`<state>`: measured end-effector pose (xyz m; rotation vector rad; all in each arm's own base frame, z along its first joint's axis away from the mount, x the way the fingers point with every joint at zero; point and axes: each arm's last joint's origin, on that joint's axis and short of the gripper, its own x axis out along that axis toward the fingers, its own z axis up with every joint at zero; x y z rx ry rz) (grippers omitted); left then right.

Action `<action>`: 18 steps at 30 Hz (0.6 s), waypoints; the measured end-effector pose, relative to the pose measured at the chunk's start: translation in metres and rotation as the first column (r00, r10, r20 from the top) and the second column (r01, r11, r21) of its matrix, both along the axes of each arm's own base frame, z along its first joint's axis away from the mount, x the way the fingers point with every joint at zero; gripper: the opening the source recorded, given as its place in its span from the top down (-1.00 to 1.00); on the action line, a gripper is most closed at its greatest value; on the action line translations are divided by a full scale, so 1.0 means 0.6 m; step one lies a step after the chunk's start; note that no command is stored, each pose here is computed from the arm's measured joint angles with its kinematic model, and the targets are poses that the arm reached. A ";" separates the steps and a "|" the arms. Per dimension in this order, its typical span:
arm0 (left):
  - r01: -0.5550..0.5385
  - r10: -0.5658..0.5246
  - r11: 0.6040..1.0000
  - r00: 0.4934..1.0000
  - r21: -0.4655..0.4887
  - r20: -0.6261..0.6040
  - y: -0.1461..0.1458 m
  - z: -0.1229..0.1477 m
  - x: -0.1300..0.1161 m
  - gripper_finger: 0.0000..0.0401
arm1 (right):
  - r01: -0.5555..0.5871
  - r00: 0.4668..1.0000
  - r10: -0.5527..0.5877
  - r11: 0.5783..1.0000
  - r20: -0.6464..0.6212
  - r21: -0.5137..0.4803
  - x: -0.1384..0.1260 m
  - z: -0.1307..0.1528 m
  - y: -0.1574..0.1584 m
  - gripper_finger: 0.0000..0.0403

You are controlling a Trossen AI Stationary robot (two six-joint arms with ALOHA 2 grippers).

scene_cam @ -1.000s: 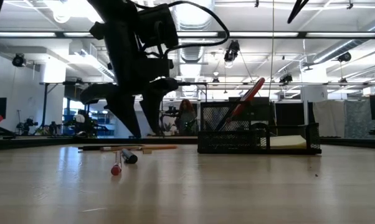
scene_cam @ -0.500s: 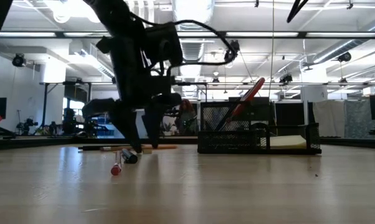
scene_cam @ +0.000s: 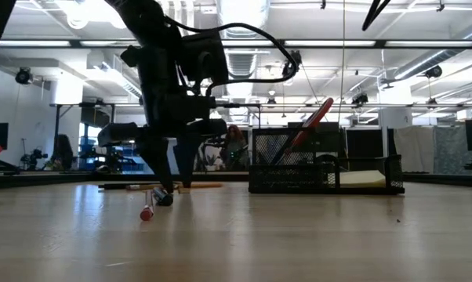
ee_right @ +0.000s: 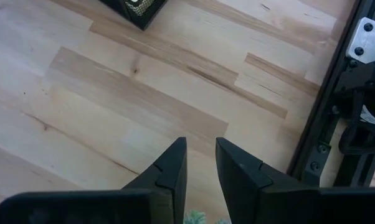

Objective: Pick and place office supplies into organizer
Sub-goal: Put the right yellow binder clip into the desk organizer

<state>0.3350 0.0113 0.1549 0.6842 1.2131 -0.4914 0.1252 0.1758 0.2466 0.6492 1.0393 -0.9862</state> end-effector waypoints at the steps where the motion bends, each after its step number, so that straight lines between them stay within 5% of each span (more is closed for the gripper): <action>1: 0.000 0.000 1.000 1.000 -0.002 0.003 0.000 0.000 0.001 0.50 | -0.001 1.000 0.001 1.000 -0.001 -0.001 0.000 0.000 0.000 0.62; 7: 0.000 0.000 1.000 0.999 0.000 0.035 0.000 -0.003 0.009 0.68 | -0.005 1.000 0.005 1.000 -0.003 -0.003 0.000 0.000 0.000 0.62; 18: -0.020 0.021 1.000 0.999 -0.014 0.029 -0.002 0.002 0.014 0.67 | -0.006 1.000 0.006 1.000 -0.005 -0.004 0.000 -0.001 -0.001 0.62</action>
